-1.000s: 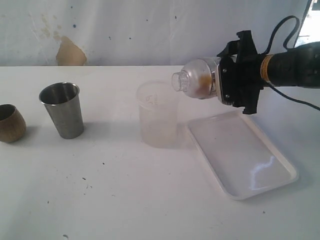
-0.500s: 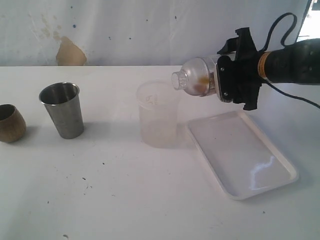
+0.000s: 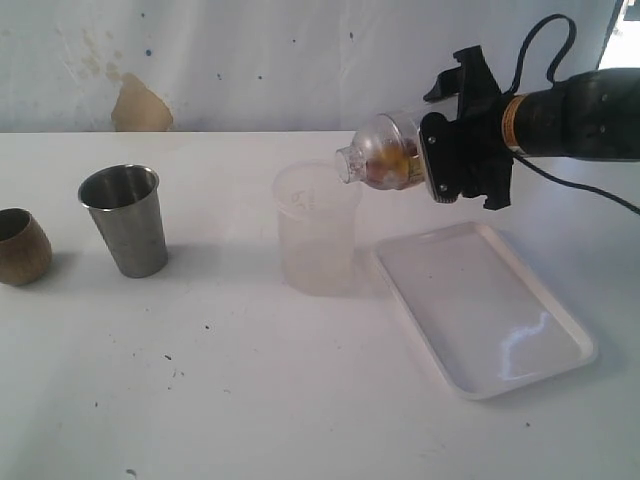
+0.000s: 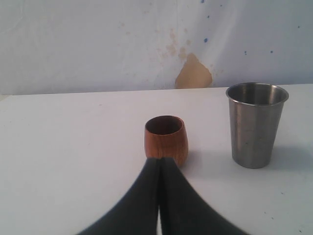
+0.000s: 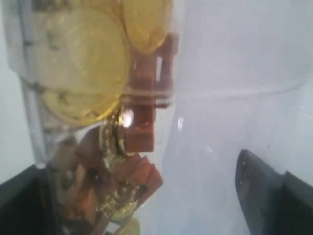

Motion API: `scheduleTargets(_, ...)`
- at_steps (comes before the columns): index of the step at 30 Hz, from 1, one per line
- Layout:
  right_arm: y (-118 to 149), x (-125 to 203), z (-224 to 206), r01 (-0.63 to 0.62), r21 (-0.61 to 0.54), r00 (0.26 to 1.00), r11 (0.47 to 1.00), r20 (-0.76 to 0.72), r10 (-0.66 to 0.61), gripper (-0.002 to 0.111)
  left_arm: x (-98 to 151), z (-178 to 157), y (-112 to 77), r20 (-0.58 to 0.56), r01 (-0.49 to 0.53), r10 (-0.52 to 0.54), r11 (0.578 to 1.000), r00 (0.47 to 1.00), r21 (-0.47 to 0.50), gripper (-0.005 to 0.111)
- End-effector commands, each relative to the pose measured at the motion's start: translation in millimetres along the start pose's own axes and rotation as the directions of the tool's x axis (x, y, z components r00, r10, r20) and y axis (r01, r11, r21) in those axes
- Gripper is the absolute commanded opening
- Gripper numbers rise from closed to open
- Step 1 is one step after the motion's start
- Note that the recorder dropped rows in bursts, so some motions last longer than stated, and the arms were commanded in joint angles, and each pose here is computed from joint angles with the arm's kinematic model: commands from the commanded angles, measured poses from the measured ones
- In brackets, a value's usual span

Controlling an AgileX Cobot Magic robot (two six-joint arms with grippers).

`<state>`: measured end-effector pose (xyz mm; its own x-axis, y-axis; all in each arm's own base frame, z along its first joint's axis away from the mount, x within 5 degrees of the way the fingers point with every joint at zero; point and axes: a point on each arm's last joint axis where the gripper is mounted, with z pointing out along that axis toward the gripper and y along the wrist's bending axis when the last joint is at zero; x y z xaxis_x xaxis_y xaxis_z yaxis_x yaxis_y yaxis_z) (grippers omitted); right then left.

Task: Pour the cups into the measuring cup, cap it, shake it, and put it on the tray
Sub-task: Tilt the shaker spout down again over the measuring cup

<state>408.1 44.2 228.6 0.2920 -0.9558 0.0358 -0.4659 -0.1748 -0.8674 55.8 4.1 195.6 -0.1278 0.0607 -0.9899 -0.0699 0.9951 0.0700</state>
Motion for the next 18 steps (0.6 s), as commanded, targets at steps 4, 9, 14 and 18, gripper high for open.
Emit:
scheduleTargets(4, -9.5, 0.7, -4.0, 0.005, 0.031, 1.000, 1.000, -0.005, -0.005, 0.000, 0.7, 0.1, 0.0, 0.009, -0.003, 0.003, 1.000, 1.000, -0.001, 0.001)
scheduleTargets(9, -10.3, 0.8, -4.0, 0.032, 0.033, 0.999, 0.999, -0.006, -0.032, 0.000, 0.7, 0.1, 0.0, 0.009, -0.003, 0.003, 1.000, 1.000, -0.001, 0.001)
scheduleTargets(14, -13.9, 1.4, -4.4, 0.034, 0.043, 0.999, 0.998, -0.009, -0.034, 0.000, 0.7, 0.1, 0.0, 0.009, -0.003, 0.003, 1.000, 1.000, -0.001, 0.001)
scheduleTargets(18, -17.4, 1.9, -4.7, 0.036, 0.053, 0.999, 0.998, -0.011, -0.036, 0.000, 0.7, 0.1, 0.0, 0.009, -0.003, 0.003, 1.000, 1.000, -0.001, 0.001)
